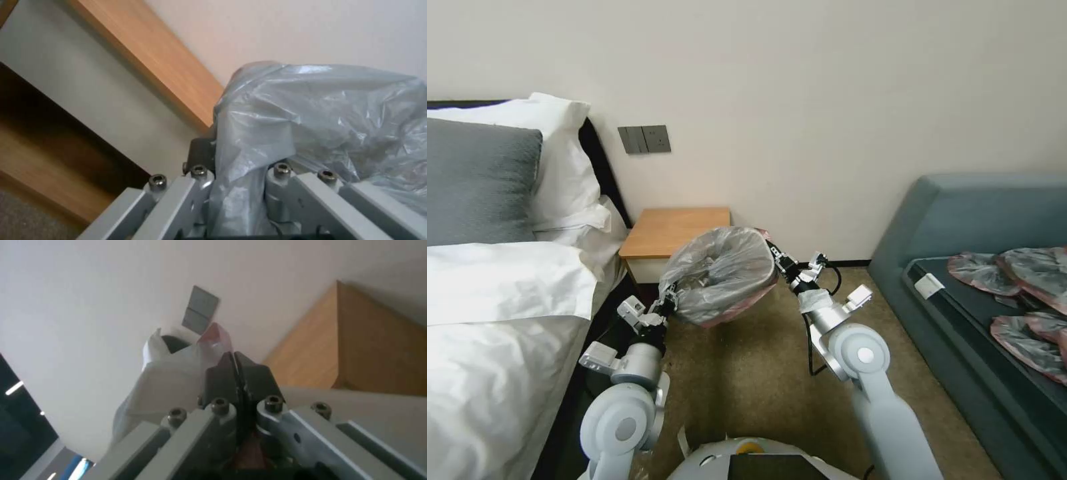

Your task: Pick up the garbage bag from the table and place it over the trash can.

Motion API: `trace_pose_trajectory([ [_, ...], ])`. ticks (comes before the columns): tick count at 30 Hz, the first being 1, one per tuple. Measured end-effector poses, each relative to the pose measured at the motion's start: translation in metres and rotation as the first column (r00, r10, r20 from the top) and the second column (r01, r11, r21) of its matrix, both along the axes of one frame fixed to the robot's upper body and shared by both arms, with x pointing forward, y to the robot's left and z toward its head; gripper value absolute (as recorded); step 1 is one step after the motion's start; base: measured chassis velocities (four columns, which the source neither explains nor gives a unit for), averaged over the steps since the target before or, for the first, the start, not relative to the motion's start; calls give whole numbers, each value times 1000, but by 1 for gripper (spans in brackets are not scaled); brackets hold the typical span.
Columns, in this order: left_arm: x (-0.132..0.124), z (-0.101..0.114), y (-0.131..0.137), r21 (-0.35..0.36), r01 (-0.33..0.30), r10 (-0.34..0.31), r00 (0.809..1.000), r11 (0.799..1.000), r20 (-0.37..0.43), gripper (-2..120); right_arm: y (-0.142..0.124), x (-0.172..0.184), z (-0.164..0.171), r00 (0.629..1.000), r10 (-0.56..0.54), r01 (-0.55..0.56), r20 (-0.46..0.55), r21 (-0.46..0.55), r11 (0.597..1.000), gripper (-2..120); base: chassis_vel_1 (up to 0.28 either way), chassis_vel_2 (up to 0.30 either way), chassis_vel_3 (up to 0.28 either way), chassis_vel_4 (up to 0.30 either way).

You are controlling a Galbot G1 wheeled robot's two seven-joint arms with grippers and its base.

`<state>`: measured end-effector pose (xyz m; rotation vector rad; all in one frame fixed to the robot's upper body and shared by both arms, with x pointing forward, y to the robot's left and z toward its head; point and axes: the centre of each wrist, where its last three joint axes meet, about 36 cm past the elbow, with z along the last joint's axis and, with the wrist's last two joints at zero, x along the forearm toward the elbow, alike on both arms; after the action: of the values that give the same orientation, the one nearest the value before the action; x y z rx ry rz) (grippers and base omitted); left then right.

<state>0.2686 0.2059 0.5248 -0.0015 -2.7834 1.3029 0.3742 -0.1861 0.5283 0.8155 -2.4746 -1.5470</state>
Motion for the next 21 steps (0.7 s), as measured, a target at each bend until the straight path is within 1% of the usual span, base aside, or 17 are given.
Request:
trace_pose_trajectory([
  [7,-1,4,1,-14,6,-6,1000,1000,8,8,-4,11,-15,1000,-26,25,-4,-47,999,0,0,0,0,0],
  [21,-1,6,3,-34,8,-7,1000,999,17,8,-12,14,-29,998,-68,67,-4,-117,991,0,0,0,0,0],
])
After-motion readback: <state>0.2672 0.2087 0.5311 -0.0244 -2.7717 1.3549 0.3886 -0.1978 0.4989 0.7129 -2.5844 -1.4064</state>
